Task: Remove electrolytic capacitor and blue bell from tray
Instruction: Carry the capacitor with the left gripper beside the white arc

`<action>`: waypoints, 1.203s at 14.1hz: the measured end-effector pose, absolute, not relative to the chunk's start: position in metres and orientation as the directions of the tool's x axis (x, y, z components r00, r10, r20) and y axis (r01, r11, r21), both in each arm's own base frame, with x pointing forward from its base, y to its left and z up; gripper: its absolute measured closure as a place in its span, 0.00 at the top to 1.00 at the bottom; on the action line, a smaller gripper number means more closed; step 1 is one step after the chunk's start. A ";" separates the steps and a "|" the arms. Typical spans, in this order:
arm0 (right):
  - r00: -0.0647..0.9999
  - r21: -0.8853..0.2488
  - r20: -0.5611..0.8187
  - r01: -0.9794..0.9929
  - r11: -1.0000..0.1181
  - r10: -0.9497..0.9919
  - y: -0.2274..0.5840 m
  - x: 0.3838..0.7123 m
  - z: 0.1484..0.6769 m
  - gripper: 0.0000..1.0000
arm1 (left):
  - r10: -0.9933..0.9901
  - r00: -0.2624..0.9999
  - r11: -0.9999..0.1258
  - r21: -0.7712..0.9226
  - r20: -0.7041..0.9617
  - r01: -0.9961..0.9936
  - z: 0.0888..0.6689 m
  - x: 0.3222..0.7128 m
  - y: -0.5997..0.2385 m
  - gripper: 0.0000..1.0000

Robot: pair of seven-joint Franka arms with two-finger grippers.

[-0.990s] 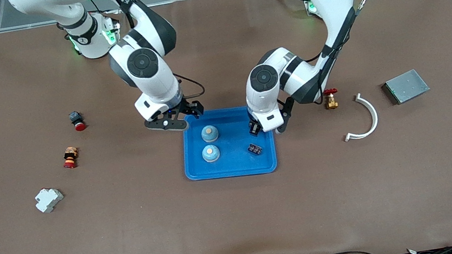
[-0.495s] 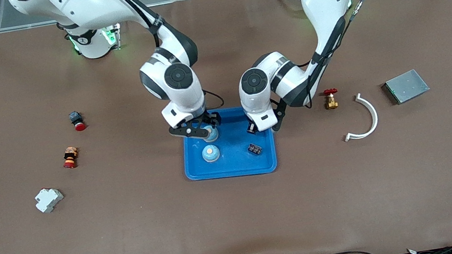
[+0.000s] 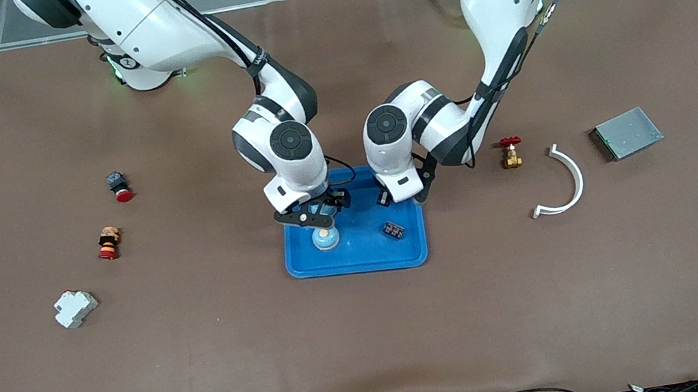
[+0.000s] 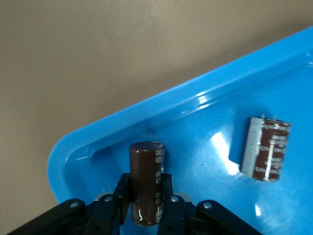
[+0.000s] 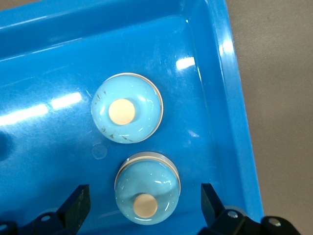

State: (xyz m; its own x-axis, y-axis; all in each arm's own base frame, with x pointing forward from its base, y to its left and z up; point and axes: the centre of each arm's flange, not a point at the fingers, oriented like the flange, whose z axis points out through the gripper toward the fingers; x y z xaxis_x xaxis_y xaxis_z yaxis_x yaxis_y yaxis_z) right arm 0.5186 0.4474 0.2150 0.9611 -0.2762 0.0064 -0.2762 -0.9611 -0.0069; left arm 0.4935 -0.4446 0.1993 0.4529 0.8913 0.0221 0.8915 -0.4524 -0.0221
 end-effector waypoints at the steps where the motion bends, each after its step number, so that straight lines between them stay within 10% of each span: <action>1: 0.963 -0.006 0.013 -0.270 -0.963 -0.270 0.448 0.519 0.213 1.00 | 0.893 0.449 -0.449 -0.008 0.022 0.893 0.206 0.499 -0.445 0.30; 12: 0.965 0.002 0.011 -0.260 -0.965 -0.260 0.455 0.509 0.186 1.00 | 0.865 0.482 -0.483 -0.029 0.136 0.875 0.352 0.611 -0.288 0.30; 17: 0.966 0.001 0.012 -0.260 -0.966 -0.260 0.456 0.510 0.186 0.66 | 0.822 0.563 -0.541 -0.189 0.085 0.819 0.294 0.611 -0.177 0.30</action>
State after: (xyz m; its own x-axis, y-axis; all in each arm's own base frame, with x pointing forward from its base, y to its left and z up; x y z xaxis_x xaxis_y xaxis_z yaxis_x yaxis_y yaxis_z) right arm 0.5096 0.4561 0.1863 0.9656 -0.2598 0.0122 -0.2599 -0.9656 0.0013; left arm 0.6113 -0.1768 0.2943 0.5626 0.8224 0.0846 0.8194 -0.5411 -0.1891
